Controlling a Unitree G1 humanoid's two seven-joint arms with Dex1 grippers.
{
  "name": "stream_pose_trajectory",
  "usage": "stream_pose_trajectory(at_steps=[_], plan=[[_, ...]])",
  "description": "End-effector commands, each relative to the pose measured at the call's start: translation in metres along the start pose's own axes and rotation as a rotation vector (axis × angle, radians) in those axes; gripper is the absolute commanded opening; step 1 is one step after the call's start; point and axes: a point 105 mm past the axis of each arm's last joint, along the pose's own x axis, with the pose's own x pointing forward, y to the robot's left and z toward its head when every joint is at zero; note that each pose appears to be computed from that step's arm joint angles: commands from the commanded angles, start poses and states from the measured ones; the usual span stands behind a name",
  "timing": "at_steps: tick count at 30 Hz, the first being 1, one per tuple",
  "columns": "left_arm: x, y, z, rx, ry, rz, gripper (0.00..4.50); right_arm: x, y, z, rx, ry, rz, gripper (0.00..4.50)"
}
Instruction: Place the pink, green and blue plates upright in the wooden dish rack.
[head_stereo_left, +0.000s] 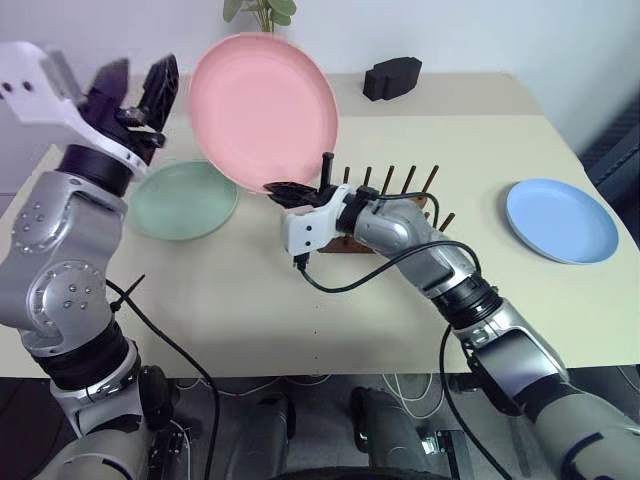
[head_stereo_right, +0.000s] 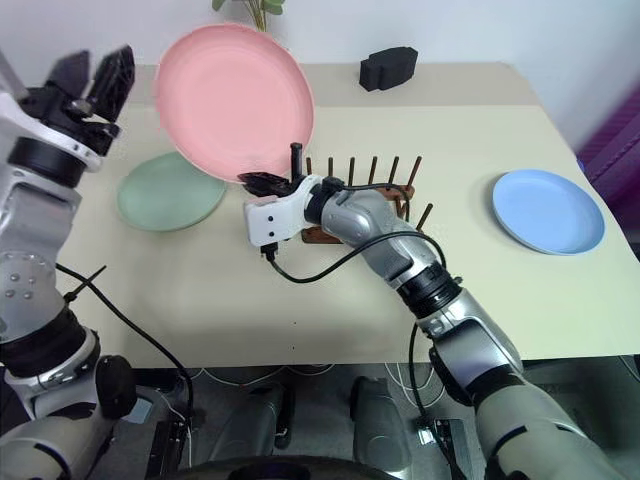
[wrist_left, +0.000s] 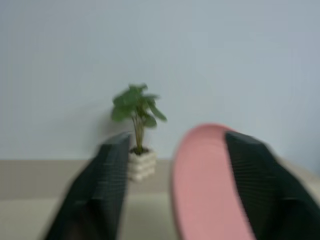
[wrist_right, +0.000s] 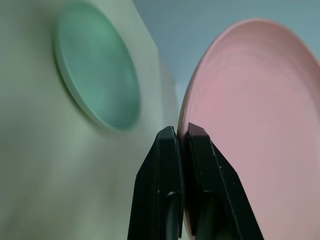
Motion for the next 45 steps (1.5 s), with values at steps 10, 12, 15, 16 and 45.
stream_pose_trajectory(at_steps=[10, 12, 15, 16, 45], plan=[[-0.03, 0.029, -0.016, 0.126, 0.088, -0.043, 4.45, -0.057, -0.088, -0.032, 0.113, 0.01, -0.234, 0.0], [-0.044, 0.019, -0.037, 0.16, 0.177, -0.142, 4.45, -0.075, -0.099, -0.039, 0.226, 0.004, -0.262, 0.0], [-0.06, 0.006, -0.054, 0.137, 0.244, -0.255, 4.45, -0.096, -0.114, -0.04, 0.45, -0.068, -0.299, 0.0], [-0.065, 0.003, -0.058, 0.133, 0.261, -0.284, 4.45, -0.1, -0.118, -0.038, 0.506, -0.096, -0.305, 0.0], [-0.106, -0.081, -0.121, -0.024, 0.453, -0.68, 4.45, -0.211, -0.101, -0.054, 1.563, -0.315, -0.395, 0.0]])
